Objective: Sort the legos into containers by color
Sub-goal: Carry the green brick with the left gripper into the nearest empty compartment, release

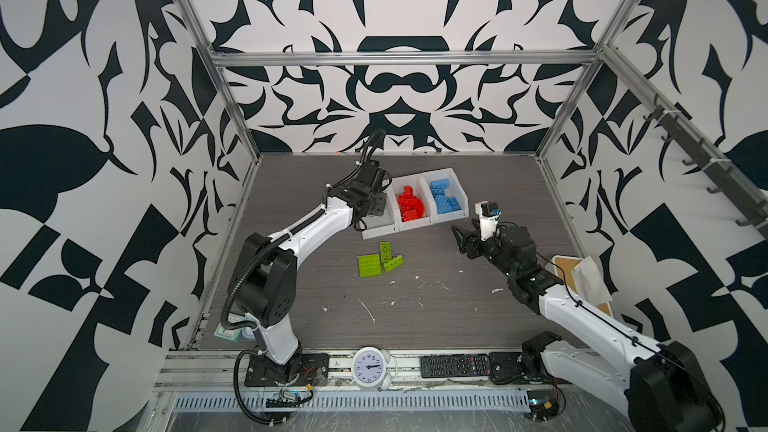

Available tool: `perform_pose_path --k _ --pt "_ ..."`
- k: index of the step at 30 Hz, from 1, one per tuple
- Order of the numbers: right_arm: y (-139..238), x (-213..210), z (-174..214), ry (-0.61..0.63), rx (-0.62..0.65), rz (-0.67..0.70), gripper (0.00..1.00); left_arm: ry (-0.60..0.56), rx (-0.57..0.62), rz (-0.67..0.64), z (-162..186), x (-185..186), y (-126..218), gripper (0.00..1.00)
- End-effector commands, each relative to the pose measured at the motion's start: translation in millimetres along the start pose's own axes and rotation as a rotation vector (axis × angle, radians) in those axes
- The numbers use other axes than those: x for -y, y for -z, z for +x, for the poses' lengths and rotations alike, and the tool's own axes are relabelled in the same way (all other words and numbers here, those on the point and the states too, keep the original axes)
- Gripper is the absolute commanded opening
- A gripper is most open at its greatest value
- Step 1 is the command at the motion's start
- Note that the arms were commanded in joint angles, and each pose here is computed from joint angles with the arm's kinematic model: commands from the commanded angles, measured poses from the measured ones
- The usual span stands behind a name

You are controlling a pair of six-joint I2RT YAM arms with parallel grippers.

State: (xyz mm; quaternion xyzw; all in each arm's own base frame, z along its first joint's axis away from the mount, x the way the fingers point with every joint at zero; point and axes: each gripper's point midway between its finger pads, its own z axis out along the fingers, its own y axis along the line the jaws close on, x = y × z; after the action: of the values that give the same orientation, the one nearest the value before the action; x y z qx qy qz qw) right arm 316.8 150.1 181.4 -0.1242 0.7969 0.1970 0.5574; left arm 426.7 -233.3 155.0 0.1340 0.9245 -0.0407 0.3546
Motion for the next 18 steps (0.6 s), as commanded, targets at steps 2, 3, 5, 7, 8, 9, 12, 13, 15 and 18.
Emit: perform_pose_path --k 2,3,5,7,8,9,12,13,15,18 --pt "6.3 -5.9 -25.5 -0.001 0.071 -0.017 0.71 -0.063 -0.012 0.007 -15.0 0.8 -22.7 0.29" --pt "7.5 -5.7 -27.2 -0.001 0.077 -0.014 0.71 -0.06 -0.019 0.004 -16.0 -1.6 -27.5 0.29" --pt "9.5 -4.5 -27.7 0.001 0.084 -0.007 0.71 -0.052 -0.036 0.0 -14.4 -7.4 -39.3 0.29" --pt "10.3 -4.5 -28.8 0.001 0.086 -0.006 0.71 -0.049 -0.052 0.007 -11.9 -10.0 -48.4 0.29" --pt "10.0 -4.6 -29.2 0.003 0.085 -0.006 0.71 -0.05 -0.06 0.003 -10.6 -12.3 -53.3 0.29" --pt "9.5 -4.6 -28.3 0.003 0.082 -0.006 0.71 -0.05 -0.065 -0.001 -10.0 -14.3 -56.1 0.3" --pt "8.8 -5.4 -28.2 0.003 0.079 -0.011 0.71 -0.051 -0.086 -0.009 -5.9 -18.4 -64.9 0.29" --pt "8.7 -5.4 -27.8 0.004 0.078 -0.011 0.71 -0.053 -0.091 -0.011 -4.3 -19.9 -67.4 0.29" --pt "8.5 -5.3 -27.8 0.002 0.077 -0.011 0.71 -0.051 -0.088 -0.005 -3.8 -19.0 -70.2 0.3" --pt "7.7 -5.2 -26.7 0.002 0.073 -0.011 0.71 -0.046 -0.091 0.019 -3.9 -15.7 -72.9 0.34"
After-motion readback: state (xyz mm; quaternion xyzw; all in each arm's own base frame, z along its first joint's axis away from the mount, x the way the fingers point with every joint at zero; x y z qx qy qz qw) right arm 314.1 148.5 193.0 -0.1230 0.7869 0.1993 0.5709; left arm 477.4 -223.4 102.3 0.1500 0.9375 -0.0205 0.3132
